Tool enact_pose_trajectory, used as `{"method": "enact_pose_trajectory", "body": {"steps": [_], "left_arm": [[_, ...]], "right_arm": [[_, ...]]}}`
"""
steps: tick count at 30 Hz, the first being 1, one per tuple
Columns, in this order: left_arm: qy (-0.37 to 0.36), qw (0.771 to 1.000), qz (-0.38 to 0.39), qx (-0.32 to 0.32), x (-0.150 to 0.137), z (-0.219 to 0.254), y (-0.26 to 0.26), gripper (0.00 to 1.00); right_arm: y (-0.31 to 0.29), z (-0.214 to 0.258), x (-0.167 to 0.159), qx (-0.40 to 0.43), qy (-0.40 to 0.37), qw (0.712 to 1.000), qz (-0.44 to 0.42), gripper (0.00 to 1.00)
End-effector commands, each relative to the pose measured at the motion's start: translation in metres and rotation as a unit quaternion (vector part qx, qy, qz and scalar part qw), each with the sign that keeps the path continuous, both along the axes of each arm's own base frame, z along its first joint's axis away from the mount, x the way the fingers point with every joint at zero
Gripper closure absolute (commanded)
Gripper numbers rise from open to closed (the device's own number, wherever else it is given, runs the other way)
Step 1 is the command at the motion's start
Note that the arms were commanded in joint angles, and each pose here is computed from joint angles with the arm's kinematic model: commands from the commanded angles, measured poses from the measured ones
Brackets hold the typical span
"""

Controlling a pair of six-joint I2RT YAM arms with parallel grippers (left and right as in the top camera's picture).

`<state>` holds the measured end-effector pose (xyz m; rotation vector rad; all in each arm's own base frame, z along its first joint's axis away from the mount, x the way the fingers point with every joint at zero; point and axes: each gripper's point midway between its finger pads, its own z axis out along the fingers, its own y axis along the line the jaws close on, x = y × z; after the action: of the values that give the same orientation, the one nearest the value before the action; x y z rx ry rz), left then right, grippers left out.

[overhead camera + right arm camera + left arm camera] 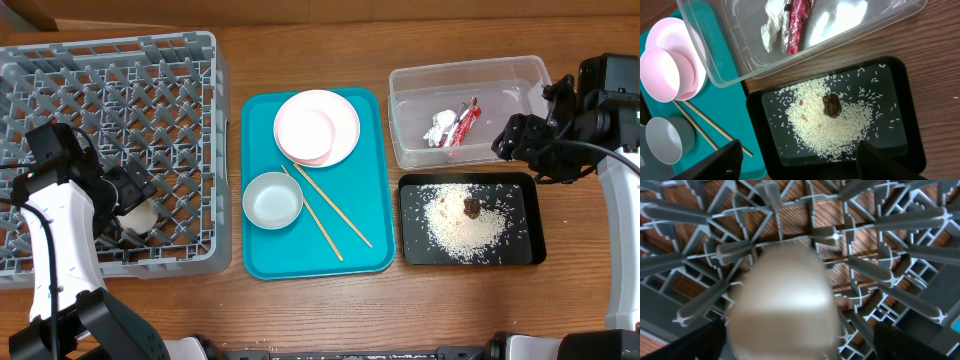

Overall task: Sort waste into correct bins and load items into the dishwasher
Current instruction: 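Place the white cup upside down in the dish rack with left gripper, then grasp the grey saucer with left gripper and place it in the rack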

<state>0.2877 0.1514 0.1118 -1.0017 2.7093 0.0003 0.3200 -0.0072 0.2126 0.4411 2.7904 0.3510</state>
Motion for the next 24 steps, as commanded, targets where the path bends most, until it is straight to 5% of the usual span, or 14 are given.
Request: {"method": "enact_pose_trajectory", "body": {"steps": [1,4,6,8,10,15,21,23,24], "left_arm": [[-0.028,1.0,-0.009,-0.007,0.011,0.023,-0.002,0.0],[-0.081,0.996,-0.032,-0.018,0.026,0.074,-0.017,0.0],[-0.152,0.979,-0.128,-0.041,0.046,0.113,-0.08,0.0],[-0.156,0.963,-0.217,-0.041,0.052,0.118,-0.13,0.0],[-0.126,0.921,-0.365,-0.039,0.051,0.101,-0.216,0.0],[0.009,0.866,-0.5,-0.014,0.033,0.016,-0.312,0.09],[0.15,0.854,-0.498,-0.027,0.015,-0.076,-0.324,0.55],[0.162,0.853,-0.495,-0.027,0.012,-0.08,-0.322,0.96],[0.162,0.859,-0.485,-0.028,0.012,-0.078,-0.321,0.96]], "right_arm": [[-0.003,0.01,0.003,-0.008,-0.017,1.0,0.001,0.26],[-0.003,0.01,0.002,-0.008,-0.015,1.0,0.001,0.25],[-0.002,0.009,0.0,-0.006,-0.01,1.0,0.001,0.12],[0.0,0.01,0.0,-0.001,-0.011,1.0,0.003,0.09],[0.0,0.01,0.001,-0.002,-0.012,1.0,0.003,0.06],[0.0,0.01,0.001,-0.002,-0.012,1.0,0.003,0.06],[0.0,0.01,0.0,-0.001,-0.011,1.0,0.003,0.06],[0.0,0.009,-0.001,-0.001,-0.009,1.0,0.003,0.06],[0.0,0.009,-0.001,-0.001,-0.009,1.0,0.003,0.06]]}}
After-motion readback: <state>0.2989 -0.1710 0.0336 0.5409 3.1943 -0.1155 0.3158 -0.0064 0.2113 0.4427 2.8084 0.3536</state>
